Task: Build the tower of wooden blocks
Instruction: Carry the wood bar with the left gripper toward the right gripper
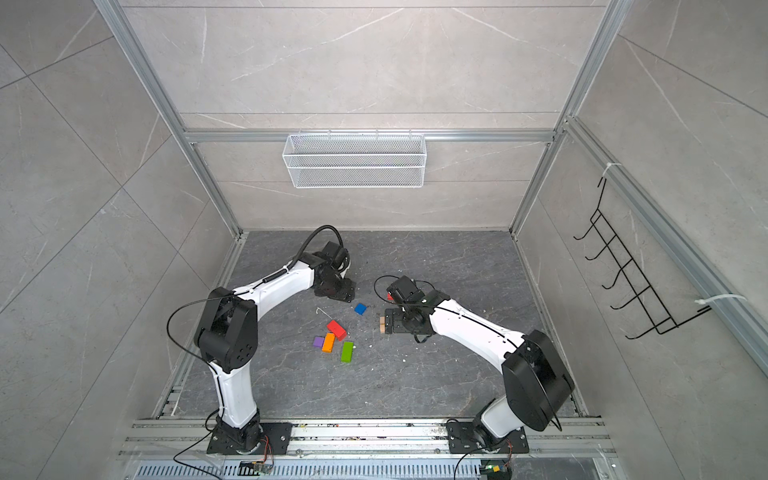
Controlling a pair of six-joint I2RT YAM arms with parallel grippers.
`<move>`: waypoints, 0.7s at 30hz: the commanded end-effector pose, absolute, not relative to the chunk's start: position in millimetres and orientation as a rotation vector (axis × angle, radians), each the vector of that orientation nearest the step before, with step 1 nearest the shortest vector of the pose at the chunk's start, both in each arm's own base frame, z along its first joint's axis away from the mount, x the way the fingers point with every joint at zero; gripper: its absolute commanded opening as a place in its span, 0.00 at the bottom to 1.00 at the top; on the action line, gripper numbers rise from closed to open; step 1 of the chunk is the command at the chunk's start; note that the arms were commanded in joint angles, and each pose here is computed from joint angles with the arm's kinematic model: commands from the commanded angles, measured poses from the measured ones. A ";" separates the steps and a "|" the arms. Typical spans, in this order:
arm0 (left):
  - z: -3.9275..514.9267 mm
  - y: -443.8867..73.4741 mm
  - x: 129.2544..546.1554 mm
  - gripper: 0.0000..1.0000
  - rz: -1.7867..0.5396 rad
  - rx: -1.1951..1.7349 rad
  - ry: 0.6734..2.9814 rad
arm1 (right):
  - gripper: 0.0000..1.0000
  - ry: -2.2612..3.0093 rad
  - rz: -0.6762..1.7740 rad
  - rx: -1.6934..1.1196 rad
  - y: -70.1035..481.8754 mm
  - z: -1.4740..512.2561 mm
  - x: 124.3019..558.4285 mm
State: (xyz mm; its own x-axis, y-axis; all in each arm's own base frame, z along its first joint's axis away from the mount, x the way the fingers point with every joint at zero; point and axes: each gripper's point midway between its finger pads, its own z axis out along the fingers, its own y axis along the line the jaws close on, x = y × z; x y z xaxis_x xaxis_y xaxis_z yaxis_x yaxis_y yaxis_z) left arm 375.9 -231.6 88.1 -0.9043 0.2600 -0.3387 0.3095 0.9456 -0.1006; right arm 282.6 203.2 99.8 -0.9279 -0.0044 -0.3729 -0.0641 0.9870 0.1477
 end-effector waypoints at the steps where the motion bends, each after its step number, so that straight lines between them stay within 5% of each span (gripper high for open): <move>1: 104.4 -248.5 354.6 0.39 -0.308 0.313 2.775 | 0.99 2.684 0.238 0.025 197.6 111.1 290.7; 21: 81.4 -327.1 217.2 0.40 -0.357 0.347 2.863 | 1.00 2.599 0.249 0.146 154.5 124.8 308.2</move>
